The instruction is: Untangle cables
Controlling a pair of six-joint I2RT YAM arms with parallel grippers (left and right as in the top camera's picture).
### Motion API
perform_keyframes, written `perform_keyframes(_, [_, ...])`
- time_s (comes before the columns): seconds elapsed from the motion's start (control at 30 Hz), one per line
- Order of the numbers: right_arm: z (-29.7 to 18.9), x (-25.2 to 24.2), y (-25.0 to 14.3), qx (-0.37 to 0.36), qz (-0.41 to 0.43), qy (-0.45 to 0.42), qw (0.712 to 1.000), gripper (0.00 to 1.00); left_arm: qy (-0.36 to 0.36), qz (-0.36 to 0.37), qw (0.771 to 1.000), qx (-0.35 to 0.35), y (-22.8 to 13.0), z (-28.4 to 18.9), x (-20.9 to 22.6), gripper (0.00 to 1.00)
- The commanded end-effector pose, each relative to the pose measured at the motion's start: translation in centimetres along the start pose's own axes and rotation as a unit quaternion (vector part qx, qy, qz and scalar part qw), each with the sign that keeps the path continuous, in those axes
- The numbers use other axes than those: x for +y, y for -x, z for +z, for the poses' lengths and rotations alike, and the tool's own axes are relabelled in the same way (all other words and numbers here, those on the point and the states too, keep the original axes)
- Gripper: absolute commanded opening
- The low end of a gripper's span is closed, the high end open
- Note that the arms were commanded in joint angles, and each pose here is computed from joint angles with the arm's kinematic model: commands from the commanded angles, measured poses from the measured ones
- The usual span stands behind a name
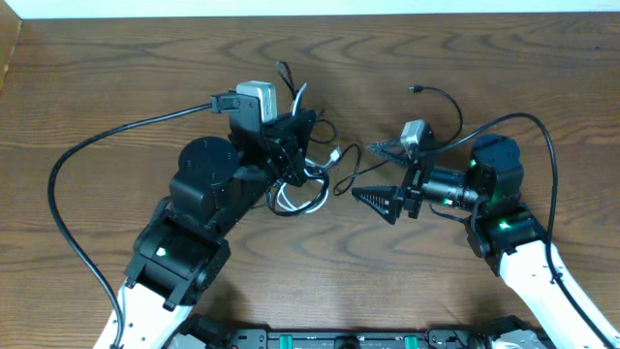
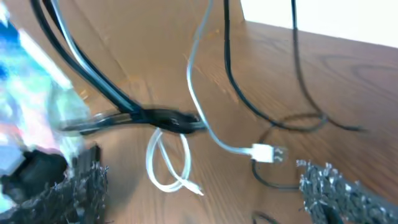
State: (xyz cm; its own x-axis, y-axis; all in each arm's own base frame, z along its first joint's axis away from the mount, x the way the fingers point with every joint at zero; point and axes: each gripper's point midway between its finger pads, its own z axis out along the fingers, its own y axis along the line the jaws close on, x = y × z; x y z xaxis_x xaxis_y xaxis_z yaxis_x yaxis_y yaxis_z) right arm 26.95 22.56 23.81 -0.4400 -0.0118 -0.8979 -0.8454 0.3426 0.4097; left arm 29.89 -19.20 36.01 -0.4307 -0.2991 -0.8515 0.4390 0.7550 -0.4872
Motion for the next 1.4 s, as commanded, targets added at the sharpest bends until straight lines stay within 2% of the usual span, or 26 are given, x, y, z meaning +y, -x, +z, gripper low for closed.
perform_keyframes(0.0, [0.1,0.8,1.3,-0.015,0.152,0.019,0.988,0.99,0.032,0.012,0.999,-0.023,0.9,0.6,1.2,0.07])
perform_keyframes(0.2, [0.2,0.8,1.2,-0.011,0.327,0.018,0.945,0.99,0.027,-0.019,0.999,-0.032,1.2,2.2,1.3,0.08])
perform_keyframes(0.3, [0.7,1.4,1.1,-0.004,0.414,0.024,0.91,0.99,0.022,-0.048,0.998,-0.039,1.4,3.0,1.3,0.07])
perform_keyframes(0.53, [1.7,2.2,0.8,-0.001,0.416,0.022,0.909,0.99,0.016,-0.08,0.996,-0.046,1.7,3.6,1.3,0.07])
perform_keyframes(0.87, [3.2,2.7,0.4,-0.011,0.406,0.0,0.914,0.85,0.001,-0.138,0.99,-0.036,1.1,3.8,0.5,0.07])
perform_keyframes(1.0, [3.7,3.0,0.3,-0.013,0.404,-0.006,0.915,0.79,-0.007,-0.136,0.99,-0.027,0.5,4.0,-0.3,0.07])
perform_keyframes(1.17, [3.9,2.8,0.3,-0.02,0.396,-0.016,0.918,0.61,-0.015,-0.136,0.99,-0.013,-0.4,4.4,-1.1,0.07])
perform_keyframes(1.27, [3.9,2.5,0.2,-0.023,0.379,-0.026,0.925,0.18,-0.023,-0.134,0.991,-0.006,-0.9,4.5,-1.8,0.08])
perform_keyframes(1.33, [3.9,2.1,0.0,-0.023,0.374,-0.036,0.927,0.02,-0.026,-0.133,0.991,-0.003,-1.1,4.5,-2.1,0.07])
perform_keyframes(1.37, [3.8,1.8,-0.3,-0.022,0.375,-0.045,0.926,0.01,-0.026,-0.133,0.991,-0.003,-1.1,4.5,-2.2,0.07])
